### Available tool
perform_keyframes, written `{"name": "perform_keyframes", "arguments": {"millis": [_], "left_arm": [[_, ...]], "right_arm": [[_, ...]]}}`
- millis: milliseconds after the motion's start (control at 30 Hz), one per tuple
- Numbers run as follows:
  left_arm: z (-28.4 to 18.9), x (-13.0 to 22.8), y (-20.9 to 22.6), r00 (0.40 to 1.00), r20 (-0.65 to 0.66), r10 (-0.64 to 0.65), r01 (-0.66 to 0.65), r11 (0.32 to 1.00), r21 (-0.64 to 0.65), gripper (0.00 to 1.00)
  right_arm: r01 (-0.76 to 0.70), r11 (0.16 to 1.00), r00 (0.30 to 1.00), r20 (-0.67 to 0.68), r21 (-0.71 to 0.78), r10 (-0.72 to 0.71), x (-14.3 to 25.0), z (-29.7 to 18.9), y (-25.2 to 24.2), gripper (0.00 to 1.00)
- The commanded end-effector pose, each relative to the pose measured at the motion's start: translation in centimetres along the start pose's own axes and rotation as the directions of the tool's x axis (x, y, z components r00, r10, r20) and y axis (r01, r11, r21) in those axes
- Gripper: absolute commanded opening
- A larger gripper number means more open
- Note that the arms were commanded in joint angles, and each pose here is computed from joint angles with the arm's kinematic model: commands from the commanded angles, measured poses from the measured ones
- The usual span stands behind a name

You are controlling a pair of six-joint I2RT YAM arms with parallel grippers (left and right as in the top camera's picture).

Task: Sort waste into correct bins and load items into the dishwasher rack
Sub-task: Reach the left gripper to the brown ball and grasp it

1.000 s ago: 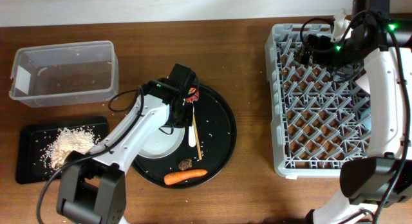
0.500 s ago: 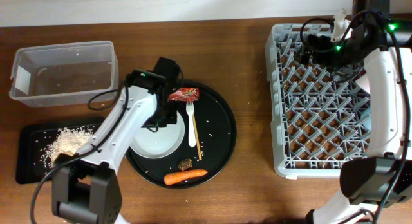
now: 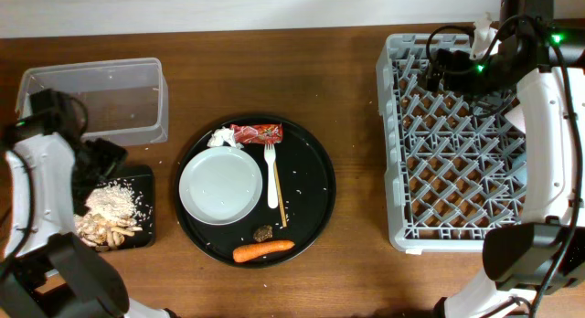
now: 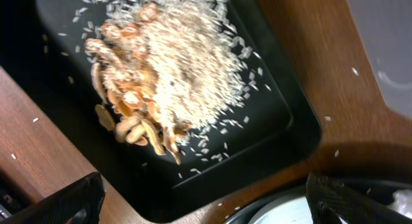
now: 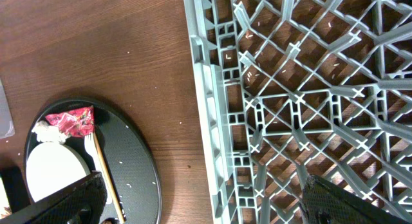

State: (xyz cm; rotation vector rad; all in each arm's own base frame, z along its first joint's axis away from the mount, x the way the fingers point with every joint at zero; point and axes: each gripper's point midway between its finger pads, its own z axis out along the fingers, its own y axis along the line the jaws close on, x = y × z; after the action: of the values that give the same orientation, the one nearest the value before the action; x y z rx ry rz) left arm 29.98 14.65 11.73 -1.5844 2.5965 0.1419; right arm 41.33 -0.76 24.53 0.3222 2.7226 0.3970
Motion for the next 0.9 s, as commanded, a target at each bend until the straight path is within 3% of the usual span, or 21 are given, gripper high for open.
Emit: {"name": "perform_keyframes", "arguments": {"millis": [0, 133, 167, 267, 367, 400, 567, 633, 867], "left_arm": [[-1.3, 0.7, -2.0, 0.996, -0.065, 0.066, -0.053, 0.983, 0.174, 0.99], [-2.9, 5.9, -7.3, 0.919, -0.113, 0.378, -0.305, 0.862, 0.404, 0.96], [-3.4, 8.6, -9.0, 0.866, -0.102, 0.490, -0.408, 0.809, 0.424, 0.91], [-3.8, 15.6, -11.8, 0.726, -0.080, 0.683, -0.599, 0.685, 0.413, 0.90], [-3.4, 22.8, -12.3, 0.560, -0.088, 0.824, -0.738, 0.544, 0.399, 0.89], [-3.1, 25.0, -12.0, 0.516, -0.099, 0.851, -0.769, 0.511, 0.384, 0.83], [-0.9, 32.2, -9.3, 0.420, -0.160, 0.893, -0.846, 0.449, 0.289, 0.77], [-0.2, 32.6, -8.8, 0.447, -0.154, 0.881, -0.850, 0.472, 0.233, 0.75], [4.4, 31.7, -6.8, 0.632, -0.149, 0.760, -0.755, 0.648, 0.099, 0.74]], "right_arm": [[-0.002, 1.000, 1.000, 0.013, 0.011, 0.002, -0.3, -0.3, -0.2, 0.99], [-0.002, 1.000, 1.000, 0.013, 0.011, 0.002, -0.3, -0.3, -0.2, 0.99], [-0.002, 1.000, 1.000, 0.013, 0.011, 0.002, -0.3, -0.3, -0.2, 0.99], [-0.002, 1.000, 1.000, 0.013, 0.011, 0.002, -0.3, -0.3, -0.2, 0.99], [-0.002, 1.000, 1.000, 0.013, 0.011, 0.002, -0.3, -0.3, -0.2, 0.99], [-0.002, 1.000, 1.000, 0.013, 0.011, 0.002, -0.3, -0.3, -0.2, 0.99], [-0.002, 1.000, 1.000, 0.013, 0.011, 0.002, -0.3, -0.3, -0.2, 0.99], [-0.002, 1.000, 1.000, 0.013, 0.011, 0.002, -0.3, -0.3, -0.2, 0.99], [-0.002, 1.000, 1.000, 0.013, 0.011, 0.002, -0.3, -0.3, -0.2, 0.99]]}}
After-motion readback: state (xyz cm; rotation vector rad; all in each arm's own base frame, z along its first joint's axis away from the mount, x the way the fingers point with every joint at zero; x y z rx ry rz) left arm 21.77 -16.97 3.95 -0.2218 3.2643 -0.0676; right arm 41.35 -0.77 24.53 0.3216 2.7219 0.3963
